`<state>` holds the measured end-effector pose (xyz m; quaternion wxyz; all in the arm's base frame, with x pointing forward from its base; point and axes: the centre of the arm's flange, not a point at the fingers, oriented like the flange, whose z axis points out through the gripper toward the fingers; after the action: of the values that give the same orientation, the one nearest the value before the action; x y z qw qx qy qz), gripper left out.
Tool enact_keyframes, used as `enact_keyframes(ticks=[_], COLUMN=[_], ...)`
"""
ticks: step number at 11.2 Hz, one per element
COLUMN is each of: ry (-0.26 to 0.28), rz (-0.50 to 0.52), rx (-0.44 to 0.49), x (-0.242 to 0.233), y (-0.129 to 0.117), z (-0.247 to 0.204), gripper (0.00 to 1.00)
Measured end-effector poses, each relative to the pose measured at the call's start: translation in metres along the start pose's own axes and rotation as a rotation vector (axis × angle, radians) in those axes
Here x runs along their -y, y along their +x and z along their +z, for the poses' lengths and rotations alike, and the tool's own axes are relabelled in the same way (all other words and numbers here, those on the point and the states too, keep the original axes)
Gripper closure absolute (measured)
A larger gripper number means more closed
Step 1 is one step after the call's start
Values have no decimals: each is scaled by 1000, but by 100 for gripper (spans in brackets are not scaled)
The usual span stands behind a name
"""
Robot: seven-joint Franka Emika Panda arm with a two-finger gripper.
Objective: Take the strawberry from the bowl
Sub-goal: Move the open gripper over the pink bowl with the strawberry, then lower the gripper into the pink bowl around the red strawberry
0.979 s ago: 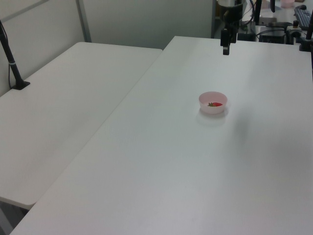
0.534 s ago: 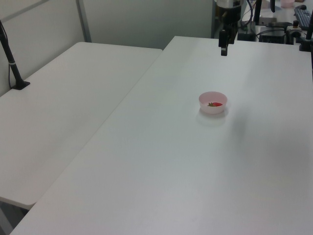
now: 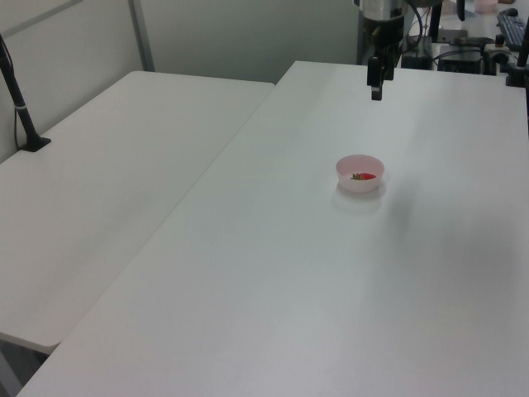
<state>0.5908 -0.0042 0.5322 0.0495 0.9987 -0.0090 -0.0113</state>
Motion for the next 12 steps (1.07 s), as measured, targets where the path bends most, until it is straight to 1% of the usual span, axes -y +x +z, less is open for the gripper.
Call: enact_keyframes(ticks=[2,6,7,8,9,10,12], ry=[3,29,32,36,38,38,36], rz=[-4,-6,1,9,14,13,-17], rx=[-21,-9,0,9,20,37,76], x=[2,12,14,17,22,29,47], y=[6,21,27,33,39,43,49], z=[5,29,37,45,53,65,91], gripper=[0,0,5,6,15,32,33])
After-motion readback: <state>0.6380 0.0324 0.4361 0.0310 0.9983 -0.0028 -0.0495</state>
